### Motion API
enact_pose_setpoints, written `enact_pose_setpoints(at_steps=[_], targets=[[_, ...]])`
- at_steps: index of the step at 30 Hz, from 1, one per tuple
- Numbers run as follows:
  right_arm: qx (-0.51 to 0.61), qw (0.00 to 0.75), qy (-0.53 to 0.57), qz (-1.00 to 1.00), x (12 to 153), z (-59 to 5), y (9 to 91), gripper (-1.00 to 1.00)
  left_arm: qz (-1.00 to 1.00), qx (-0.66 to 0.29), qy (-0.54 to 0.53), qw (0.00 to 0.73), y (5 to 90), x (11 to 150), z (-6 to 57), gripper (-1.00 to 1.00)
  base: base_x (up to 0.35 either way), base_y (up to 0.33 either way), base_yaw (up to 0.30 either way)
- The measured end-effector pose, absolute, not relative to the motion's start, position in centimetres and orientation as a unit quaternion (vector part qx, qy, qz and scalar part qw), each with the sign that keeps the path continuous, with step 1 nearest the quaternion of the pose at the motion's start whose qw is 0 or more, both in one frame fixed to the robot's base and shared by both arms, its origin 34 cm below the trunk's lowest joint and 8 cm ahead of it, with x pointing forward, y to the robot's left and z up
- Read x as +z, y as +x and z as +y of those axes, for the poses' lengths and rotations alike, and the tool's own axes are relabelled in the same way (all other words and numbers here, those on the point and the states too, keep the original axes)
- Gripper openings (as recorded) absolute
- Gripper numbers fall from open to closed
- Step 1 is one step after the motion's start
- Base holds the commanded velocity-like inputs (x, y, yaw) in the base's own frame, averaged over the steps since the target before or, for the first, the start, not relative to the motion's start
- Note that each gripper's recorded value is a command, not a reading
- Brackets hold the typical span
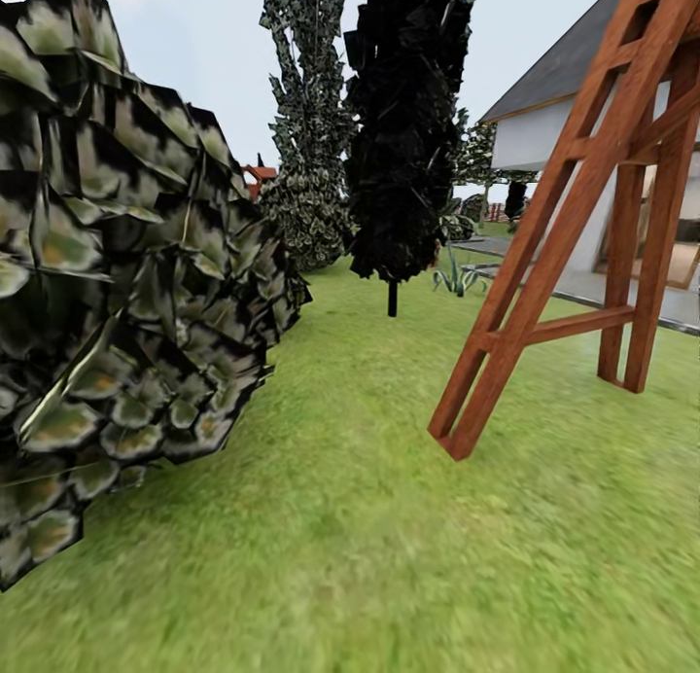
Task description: Take the three Easter eggs out of the wicker basket on the lawn in the garden, then place them on the lawn next to a single tree (choose any tree) so that all three eggs are next to the same tree and none are left in the basket.
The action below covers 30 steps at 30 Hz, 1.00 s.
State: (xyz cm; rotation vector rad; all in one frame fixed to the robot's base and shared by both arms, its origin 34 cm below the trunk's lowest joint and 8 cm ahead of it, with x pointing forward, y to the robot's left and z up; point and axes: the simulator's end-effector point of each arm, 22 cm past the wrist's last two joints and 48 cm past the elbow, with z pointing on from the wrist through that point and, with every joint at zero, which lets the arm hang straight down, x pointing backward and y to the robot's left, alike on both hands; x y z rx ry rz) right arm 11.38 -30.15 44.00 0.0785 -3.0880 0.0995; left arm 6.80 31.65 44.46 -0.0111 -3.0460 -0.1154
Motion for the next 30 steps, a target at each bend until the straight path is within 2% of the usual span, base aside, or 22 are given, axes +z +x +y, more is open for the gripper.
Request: enact_pose_setpoints(at_steps=[30], targets=[[0.031,0.026,0.025,-0.999,43.99,-30.00,11.32,1.00,-0.998,-0.038,-0.004,0.047,6.80,44.46,31.67,1.00,0.334,0.000,-0.287]])
